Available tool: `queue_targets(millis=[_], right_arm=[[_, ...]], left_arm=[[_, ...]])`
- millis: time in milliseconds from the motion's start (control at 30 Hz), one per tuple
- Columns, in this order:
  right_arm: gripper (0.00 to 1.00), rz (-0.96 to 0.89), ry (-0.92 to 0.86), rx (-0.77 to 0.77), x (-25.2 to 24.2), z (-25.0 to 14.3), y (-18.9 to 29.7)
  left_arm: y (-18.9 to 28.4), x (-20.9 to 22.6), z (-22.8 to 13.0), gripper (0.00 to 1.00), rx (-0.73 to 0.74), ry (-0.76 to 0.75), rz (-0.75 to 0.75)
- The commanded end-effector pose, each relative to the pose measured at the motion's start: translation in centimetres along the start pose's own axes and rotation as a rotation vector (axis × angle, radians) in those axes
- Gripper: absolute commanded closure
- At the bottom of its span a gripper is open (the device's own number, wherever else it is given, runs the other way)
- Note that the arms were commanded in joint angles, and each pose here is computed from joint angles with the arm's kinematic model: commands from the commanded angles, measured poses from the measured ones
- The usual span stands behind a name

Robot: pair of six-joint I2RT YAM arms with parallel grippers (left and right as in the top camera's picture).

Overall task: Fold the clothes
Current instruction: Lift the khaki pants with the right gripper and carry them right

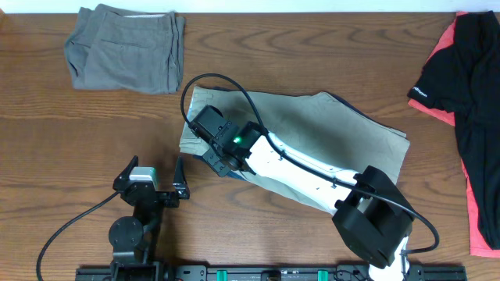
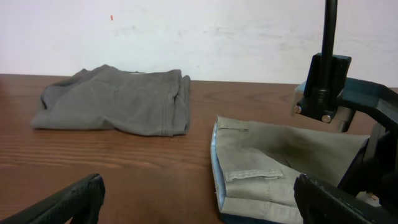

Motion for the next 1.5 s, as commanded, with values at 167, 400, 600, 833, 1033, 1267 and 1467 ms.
queue_targets(millis=[167,400,600,833,1033,1267,1467], right_arm=[[0.99,-0.064,-0.097,-0.099,-2.5,1.4,3.6],[0.99,-0.235,-0.243,-0.253,-9.3,2.0,11.4],[0.99,-0.377,-0.370,-0.422,-15.8,0.3,20.4],[0.99,-0.607,-0.588,-0.552,-22.1,-5.9,30.2],[0.99,-0.789,-0.802,-0.683,-23.3,-13.0,38.1],[0.99,-1.044,-1.040,-0.746,-21.4,-21.3,44.2],[0.99,-1.192,-1.172,-0.732,-19.6,-25.3,47.6]], left_arm=[[-0.1,-0.2,-1.2,0.02,0.041,0.012,-0.022],[-0.1,-0.2,-1.2,0.02,0.041,0.012,-0.022],[-0.1,-0.2,-1.2,0.02,0.041,0.012,-0.022],[-0.1,-0.2,-1.2,0.02,0.041,0.012,-0.022],[-0.1,-0.2,-1.2,0.02,0.041,0.012,-0.022],[-0.1,-0.2,-1.2,0.02,0.041,0.012,-0.022],[-0.1,-0.2,-1.2,0.02,0.041,0.012,-0.022]])
Point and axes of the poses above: each gripper's point midway between its finger pads, its own y axis back along the fingers, its own x axis along the line the jaws close on, z = x × y, the point moved 6 cm from there along y, back along the fingers, and after that the axes turned 3 degrees about y, right-handed, at the moved point
